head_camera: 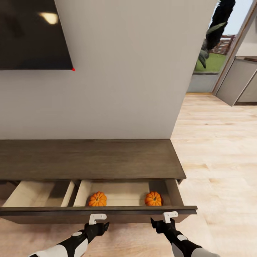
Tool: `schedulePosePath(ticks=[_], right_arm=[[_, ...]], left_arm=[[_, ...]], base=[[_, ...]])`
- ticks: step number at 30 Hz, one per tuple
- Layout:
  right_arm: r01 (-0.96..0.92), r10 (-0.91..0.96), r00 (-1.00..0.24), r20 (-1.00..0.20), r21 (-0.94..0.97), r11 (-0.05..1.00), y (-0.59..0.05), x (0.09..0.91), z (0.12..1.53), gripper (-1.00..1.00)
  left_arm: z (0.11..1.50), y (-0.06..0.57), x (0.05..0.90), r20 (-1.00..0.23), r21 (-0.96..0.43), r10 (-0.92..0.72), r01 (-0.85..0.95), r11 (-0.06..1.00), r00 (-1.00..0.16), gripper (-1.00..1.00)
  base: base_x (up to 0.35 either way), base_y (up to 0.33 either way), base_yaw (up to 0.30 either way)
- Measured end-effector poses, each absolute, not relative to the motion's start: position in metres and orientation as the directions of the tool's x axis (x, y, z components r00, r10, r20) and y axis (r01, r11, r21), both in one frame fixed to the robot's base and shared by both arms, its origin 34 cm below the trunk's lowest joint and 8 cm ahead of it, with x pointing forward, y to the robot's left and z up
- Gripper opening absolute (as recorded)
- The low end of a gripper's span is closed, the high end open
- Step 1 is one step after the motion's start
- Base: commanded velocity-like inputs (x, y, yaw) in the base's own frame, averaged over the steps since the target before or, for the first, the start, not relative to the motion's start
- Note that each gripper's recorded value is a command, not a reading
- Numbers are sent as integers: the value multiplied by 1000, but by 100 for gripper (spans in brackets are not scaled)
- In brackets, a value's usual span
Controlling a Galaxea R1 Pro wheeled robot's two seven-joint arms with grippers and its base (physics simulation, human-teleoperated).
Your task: Place each of the two pumpkins and all three candles from the living room inside a cabinet in the living room (use any cabinet), then make sure every cabinet is closed, and position the cauldron so it is next to a table in the living room.
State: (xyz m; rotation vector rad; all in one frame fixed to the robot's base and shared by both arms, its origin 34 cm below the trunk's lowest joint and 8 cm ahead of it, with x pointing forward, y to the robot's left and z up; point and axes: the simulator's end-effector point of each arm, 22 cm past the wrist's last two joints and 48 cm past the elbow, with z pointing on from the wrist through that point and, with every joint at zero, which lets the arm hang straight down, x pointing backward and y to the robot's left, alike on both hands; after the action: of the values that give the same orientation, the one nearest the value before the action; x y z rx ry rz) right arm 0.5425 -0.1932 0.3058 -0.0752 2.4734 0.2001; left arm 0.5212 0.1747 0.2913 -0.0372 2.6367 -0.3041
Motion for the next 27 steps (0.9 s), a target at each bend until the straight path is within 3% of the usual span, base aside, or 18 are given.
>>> schedulePosePath(ticks=[21, 27], right_arm=[[-109, -10, -789, -615, 124, 986, -193, 542, 306, 100], [-113, -14, -790, -613, 124, 986, -191, 542, 305, 100]], left_arm=[[291, 175, 521, -461, -221, -84, 23, 975, -883, 100], [291, 174, 521, -461, -222, -83, 24, 975, -883, 100]], base=[[334, 0, 0], [-93, 0, 0]])
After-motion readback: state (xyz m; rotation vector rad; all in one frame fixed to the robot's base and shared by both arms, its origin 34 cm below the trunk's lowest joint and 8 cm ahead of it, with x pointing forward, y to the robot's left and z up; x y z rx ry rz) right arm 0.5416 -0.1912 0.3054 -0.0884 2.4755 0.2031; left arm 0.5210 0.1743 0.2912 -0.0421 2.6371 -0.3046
